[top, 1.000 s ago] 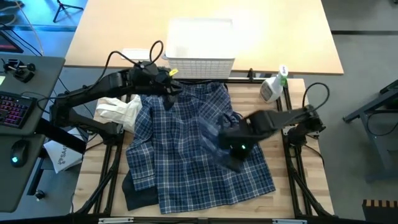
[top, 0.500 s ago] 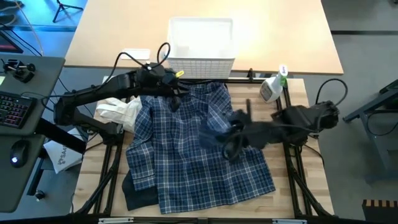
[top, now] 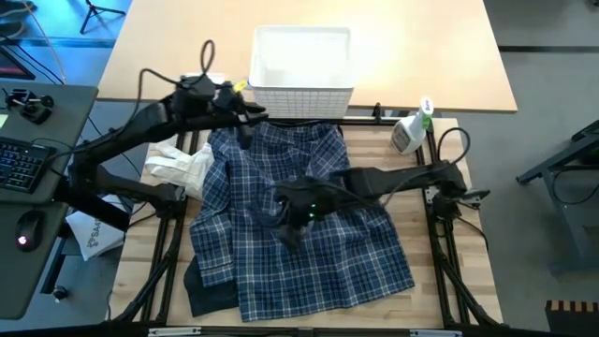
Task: Fold laundry
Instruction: Fold the blue plaid flannel shirt
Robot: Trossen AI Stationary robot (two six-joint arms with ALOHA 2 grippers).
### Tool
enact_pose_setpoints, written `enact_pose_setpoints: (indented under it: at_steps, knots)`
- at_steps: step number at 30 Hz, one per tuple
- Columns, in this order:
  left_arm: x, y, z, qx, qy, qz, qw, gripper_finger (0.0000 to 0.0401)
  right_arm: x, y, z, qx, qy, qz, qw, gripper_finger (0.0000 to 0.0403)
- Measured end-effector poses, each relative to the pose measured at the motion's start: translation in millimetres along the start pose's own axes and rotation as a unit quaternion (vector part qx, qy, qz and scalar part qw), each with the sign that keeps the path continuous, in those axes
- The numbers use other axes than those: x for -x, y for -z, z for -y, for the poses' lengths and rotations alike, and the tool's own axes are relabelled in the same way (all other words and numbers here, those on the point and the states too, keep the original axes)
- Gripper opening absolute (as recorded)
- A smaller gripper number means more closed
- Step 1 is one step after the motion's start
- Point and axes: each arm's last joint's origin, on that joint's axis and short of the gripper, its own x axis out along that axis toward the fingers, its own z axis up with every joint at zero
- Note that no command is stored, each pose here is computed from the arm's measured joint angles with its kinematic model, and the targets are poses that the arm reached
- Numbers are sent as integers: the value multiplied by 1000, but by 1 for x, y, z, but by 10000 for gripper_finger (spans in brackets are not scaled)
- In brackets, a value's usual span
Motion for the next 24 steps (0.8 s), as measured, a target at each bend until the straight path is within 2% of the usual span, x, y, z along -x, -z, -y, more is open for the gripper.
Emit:
enact_pose_setpoints:
  at_steps: [3, 6, 9, 11, 14, 17, 18, 20, 22, 24]
  knots:
    - [13, 0, 1, -5, 2, 4, 1000, 86, 0, 16, 18, -72, 101, -74, 990, 3]
    - [25, 0, 1, -10, 5, 7, 1000, 86, 6, 33, 34, -123, 206, -141, 960, 26]
    - [34, -1, 1, -7, 5, 15, 1000, 86, 15, 41, 45, -136, 260, -195, 936, 70]
    - [39, -1, 1, -5, 6, 19, 1000, 86, 22, 43, 47, -148, 277, -208, 926, 103]
    - [41, -1, 2, -5, 22, 20, 1000, 86, 30, 40, 41, -154, 259, -187, 935, 147]
    - [35, 1, 4, 5, 51, 3, 999, 86, 33, 42, 16, -110, 213, -135, 961, 173]
    - [31, 2, 5, 14, 65, -5, 998, 86, 33, 44, 8, -103, 219, -102, 965, 177]
    - [15, 6, 7, 37, 82, -32, 995, 86, 30, 53, -3, -134, 268, -5, 954, 179]
    - [-5, 10, 9, 49, 79, -60, 994, 86, 26, 65, -5, -176, 320, 85, 927, 180]
    - [-30, 17, 10, 50, 68, -90, 992, 86, 24, 77, -1, -216, 349, 96, 907, 180]
